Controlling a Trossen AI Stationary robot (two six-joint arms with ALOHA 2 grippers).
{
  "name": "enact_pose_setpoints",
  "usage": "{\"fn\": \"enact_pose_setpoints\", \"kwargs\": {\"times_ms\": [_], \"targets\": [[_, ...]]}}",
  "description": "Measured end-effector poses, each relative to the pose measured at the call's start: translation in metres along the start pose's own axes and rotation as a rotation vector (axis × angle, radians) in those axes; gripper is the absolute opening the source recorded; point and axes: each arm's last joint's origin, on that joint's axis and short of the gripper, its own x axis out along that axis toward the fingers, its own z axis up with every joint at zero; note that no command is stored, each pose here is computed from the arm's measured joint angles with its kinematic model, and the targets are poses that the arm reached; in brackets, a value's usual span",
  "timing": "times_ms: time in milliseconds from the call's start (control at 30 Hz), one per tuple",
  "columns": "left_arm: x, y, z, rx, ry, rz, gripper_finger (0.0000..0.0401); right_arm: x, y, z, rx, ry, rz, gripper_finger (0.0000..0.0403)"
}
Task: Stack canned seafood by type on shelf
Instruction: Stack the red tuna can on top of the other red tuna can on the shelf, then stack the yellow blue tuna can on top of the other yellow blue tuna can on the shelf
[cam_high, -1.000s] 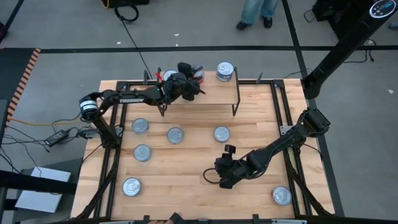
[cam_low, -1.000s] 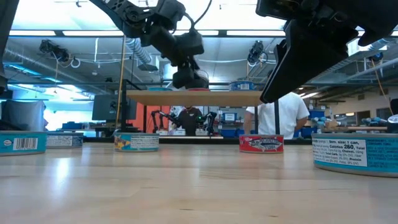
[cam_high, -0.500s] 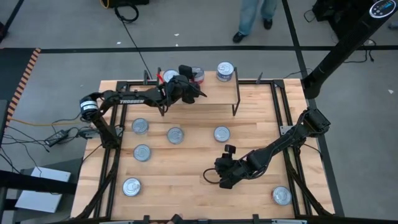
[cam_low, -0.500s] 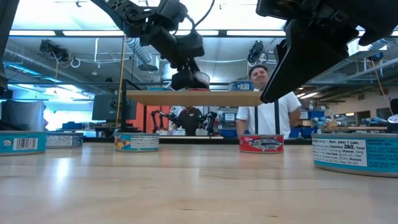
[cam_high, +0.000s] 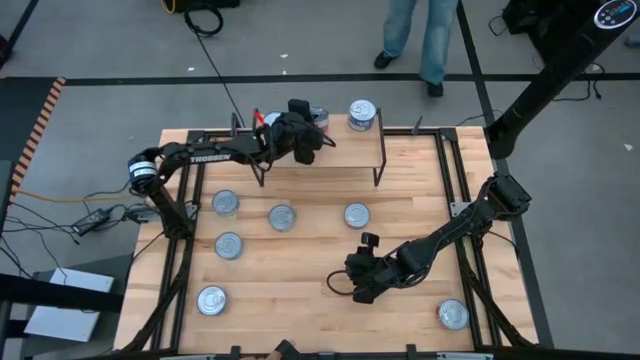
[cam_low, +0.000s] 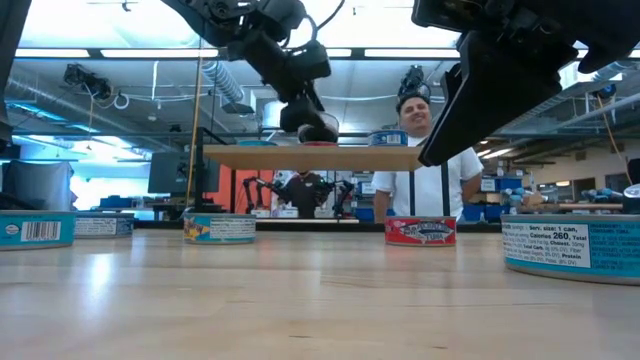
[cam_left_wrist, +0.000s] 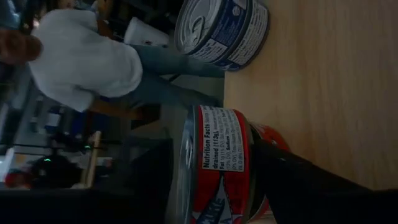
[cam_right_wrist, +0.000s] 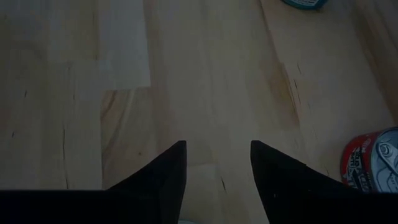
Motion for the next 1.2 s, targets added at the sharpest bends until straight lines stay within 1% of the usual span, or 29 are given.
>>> {"fn": "enact_pose_setpoints", "kwargs": {"times_ms": [167,333,667,767,867,933,1067,1200], "targets": [[0.002,0.008,-0.005,-0.066,0.009,-0.051,0.0227,0.0,0.0,0.0,0.0,0.008,0.014,0.0187],[0.005,0.009,-0.014,-0.076,0.048,-0.082,0.0227,0.0,0.0,0.0,0.0,0.008,0.014,0.0187],[0.005,0.009,-0.013,-0.089,0.025,-0.092,0.0227,0.0,0.0,0.0,0.0,0.008,0.015,0.0187],[0.005,0.011,-0.011,-0.145,-0.001,-0.086,0.0222,0.0,0.001,0.0,0.0,0.018,0.031,0.0184],[-0.001,0.014,-0.009,-0.204,-0.074,-0.135,0.0206,0.0,0.001,-0.001,0.009,0.021,0.036,0.018],[-0.006,0.017,-0.006,-0.252,-0.137,-0.176,0.0186,0.0,0.001,0.0,0.01,0.02,0.037,0.0175],[-0.01,0.02,-0.002,-0.34,-0.23,-0.228,0.0132,0.001,0.0,0.001,0.021,0.011,0.032,0.0156],[-0.01,0.015,-0.001,-0.418,-0.335,-0.293,0.0074,0.003,-0.004,0.003,0.03,0.01,0.023,0.0122]]}}
